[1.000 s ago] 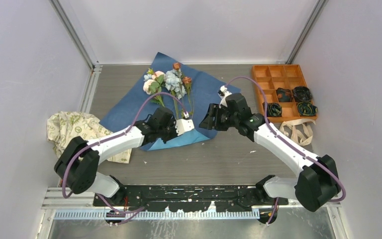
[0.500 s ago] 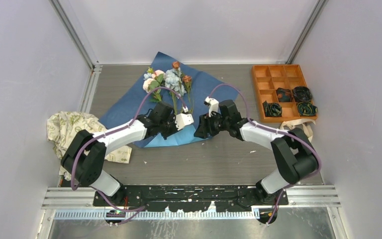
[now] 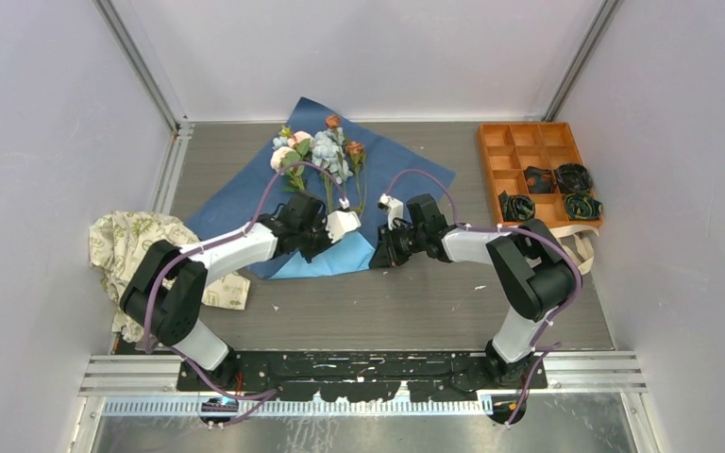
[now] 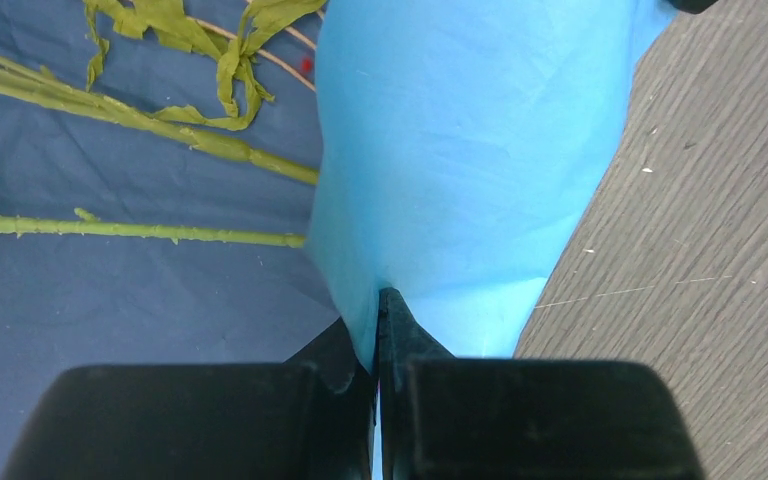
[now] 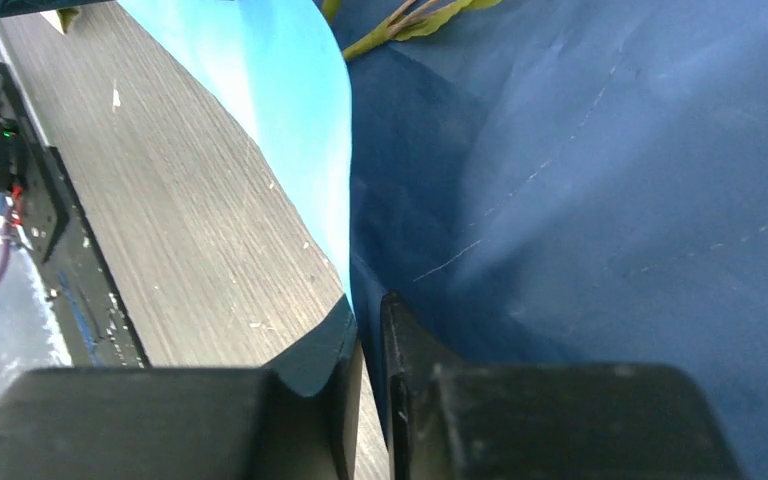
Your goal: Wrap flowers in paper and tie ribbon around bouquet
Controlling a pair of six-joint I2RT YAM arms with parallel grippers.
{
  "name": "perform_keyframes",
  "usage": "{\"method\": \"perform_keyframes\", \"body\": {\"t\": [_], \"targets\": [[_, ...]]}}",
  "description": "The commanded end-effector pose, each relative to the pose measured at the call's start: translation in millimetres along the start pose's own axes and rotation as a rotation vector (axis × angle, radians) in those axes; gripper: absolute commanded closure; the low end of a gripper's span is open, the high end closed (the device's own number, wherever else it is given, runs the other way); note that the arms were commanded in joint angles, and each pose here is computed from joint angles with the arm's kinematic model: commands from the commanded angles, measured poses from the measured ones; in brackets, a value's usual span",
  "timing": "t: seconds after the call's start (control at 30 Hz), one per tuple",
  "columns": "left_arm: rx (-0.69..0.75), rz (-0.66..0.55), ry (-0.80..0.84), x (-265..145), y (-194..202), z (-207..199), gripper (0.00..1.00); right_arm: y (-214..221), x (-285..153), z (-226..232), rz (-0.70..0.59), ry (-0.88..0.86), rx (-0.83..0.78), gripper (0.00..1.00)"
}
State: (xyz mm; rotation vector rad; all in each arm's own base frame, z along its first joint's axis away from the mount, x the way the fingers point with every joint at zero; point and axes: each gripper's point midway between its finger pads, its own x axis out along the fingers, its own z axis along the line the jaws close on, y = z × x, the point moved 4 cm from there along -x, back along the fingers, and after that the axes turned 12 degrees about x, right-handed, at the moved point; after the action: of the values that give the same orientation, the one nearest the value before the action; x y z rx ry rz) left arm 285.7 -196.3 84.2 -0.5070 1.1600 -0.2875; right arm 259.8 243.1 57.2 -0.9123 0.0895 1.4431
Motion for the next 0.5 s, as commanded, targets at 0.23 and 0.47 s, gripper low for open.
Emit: {"method": "perform_keyframes", "body": {"t": [0.23,0.47], "targets": [[-0.058,-0.008,0.114,-39.0,3.9,1.4,0.33,1.7,0.5,11.5,0.051,-0.003,0.219,0.97],[-0.029,0.113,0.241,-38.1,47.9,-30.5,0.28,9.8,-1.2,10.3,0.069,0.03,0.31,0.98]]}}
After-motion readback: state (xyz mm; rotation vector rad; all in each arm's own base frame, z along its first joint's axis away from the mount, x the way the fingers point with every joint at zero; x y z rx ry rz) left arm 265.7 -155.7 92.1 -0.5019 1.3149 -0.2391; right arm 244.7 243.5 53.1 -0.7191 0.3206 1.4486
